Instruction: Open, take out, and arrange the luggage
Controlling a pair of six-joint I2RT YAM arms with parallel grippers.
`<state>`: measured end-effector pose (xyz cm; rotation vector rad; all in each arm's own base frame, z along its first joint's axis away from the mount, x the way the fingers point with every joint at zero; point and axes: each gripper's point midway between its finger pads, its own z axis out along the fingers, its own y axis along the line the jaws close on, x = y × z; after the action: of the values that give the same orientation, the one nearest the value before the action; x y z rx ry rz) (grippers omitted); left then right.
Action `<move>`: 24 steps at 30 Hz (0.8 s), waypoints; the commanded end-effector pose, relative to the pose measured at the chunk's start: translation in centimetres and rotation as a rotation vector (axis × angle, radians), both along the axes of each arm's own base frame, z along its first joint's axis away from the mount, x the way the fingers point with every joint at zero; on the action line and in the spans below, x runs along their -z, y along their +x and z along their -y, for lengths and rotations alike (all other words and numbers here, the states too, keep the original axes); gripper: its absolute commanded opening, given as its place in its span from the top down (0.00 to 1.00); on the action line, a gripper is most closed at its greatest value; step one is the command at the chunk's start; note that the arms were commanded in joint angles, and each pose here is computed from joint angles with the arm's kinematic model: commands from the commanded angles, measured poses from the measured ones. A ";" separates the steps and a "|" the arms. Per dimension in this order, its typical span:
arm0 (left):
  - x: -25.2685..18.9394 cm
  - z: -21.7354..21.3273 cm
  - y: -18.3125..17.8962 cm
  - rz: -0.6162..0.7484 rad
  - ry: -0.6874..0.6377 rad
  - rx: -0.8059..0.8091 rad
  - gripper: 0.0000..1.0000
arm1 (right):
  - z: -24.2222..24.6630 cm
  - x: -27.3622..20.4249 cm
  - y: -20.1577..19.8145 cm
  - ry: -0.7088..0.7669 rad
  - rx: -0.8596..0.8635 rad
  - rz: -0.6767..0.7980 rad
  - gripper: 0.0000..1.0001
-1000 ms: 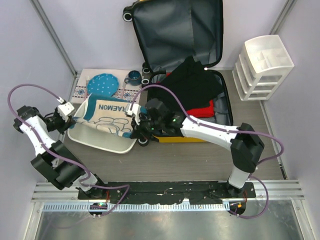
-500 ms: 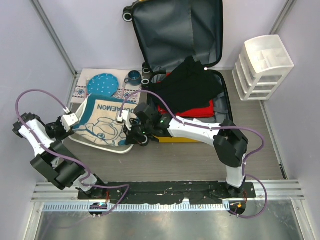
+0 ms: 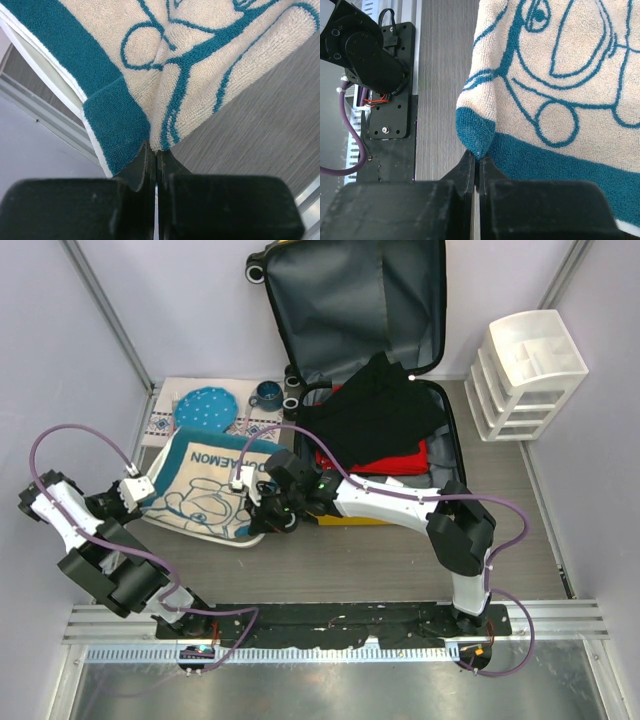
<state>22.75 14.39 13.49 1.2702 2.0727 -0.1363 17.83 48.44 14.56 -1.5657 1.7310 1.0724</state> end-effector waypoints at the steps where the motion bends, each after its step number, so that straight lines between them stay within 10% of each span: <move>1: -0.3 0.4 -1.5 -0.010 0.004 0.039 1.00 | -1.1 -3.1 -1.4 0.070 -0.066 0.037 0.99; 6: -0.4 -0.7 -1.4 -0.001 0.023 0.008 0.99 | -1.3 -2.1 -2.3 0.049 -0.084 0.037 0.93; 7: -0.3 -0.8 -1.4 -0.003 0.028 0.004 0.66 | -1.3 -1.7 -2.2 0.042 -0.077 0.035 0.84; 8: -0.2 -0.7 -1.5 0.004 0.037 0.016 0.48 | -1.3 -1.6 -2.1 0.038 -0.075 0.040 0.60; 10: 0.0 0.0 -1.7 0.013 0.027 0.030 0.25 | -1.5 -2.2 -1.7 0.044 -0.062 0.048 0.46; 14: -1.4 1.7 -2.5 0.020 -0.013 0.033 0.23 | -1.7 -4.5 -1.4 0.064 -0.058 0.078 0.27; 24: -11.0 3.6 0.0 0.137 -0.325 -0.230 0.00 | 1.7 -14.6 3.5 0.197 0.172 0.037 0.25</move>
<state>23.71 17.55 19.47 1.1265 2.0048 0.0633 17.14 48.69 19.78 -1.5569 1.6861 1.0622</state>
